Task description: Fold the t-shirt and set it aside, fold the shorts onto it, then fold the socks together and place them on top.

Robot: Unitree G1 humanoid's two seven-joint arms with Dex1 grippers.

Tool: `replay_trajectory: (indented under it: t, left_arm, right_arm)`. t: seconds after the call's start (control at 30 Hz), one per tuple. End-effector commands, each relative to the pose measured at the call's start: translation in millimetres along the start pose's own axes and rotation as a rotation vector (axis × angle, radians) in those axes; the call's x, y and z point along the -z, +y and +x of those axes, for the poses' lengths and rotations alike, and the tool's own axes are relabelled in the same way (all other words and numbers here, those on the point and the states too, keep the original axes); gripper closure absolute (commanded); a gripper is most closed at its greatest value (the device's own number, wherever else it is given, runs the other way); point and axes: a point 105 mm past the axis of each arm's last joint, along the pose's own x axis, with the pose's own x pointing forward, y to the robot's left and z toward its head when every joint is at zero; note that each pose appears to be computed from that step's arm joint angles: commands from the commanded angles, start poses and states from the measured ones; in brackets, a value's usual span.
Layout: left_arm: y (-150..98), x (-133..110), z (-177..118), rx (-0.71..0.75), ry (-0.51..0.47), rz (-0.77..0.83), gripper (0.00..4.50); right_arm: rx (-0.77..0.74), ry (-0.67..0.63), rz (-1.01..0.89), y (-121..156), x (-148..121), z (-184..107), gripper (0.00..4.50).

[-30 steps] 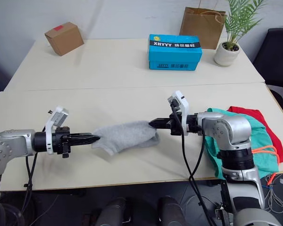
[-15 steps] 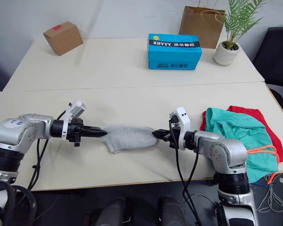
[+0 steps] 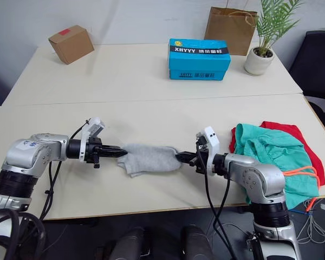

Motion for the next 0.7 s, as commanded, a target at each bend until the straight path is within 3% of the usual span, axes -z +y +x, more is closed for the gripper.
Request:
replay_trajectory:
  t: [0.03, 0.1, 0.23, 0.27, 0.33, 0.47, 0.57, 0.7]
  left_arm:
    - [-9.2, 1.9, -8.7, 0.038, 0.024, 0.011, 3.83]
    - [-2.6, -0.6, -12.0, -0.021, 0.014, 0.061, 3.22]
    - [-1.1, -13.7, -15.5, -0.077, -0.064, 0.141, 1.96]
    - [-3.8, -16.3, -18.8, -0.075, -0.086, 0.152, 1.66]
    - [-11.9, -21.4, -27.3, -0.053, -0.128, 0.177, 1.65]
    - [-34.3, -39.8, -41.2, 0.013, -0.264, 0.274, 1.65]
    - [-45.5, -47.0, -24.8, 0.048, -0.343, 0.364, 2.25]
    - [-48.5, -37.1, 17.4, 0.049, -0.355, 0.45, 3.62]
  right_arm:
    - [0.011, -0.054, -0.079, -3.4, -7.0, -4.1, 4.5]
    - [0.015, -0.154, -0.111, -5.7, -20.5, -6.8, 4.09]
    - [0.04, -0.069, -0.255, -7.9, -9.7, -15.5, 2.89]
    - [0.055, -0.097, -0.314, -8.2, -15.4, -19.9, 2.53]
    - [0.065, -0.157, -0.385, -5.1, -28.1, -28.7, 1.87]
    - [-0.085, -0.21, -0.425, 26.5, -35.6, -38.5, 1.87]
    - [-0.135, -0.251, -0.476, 42.5, -32.7, -28.2, 2.52]
    - [-0.11, -0.281, -0.55, 52.6, -19.3, 4.4, 3.98]
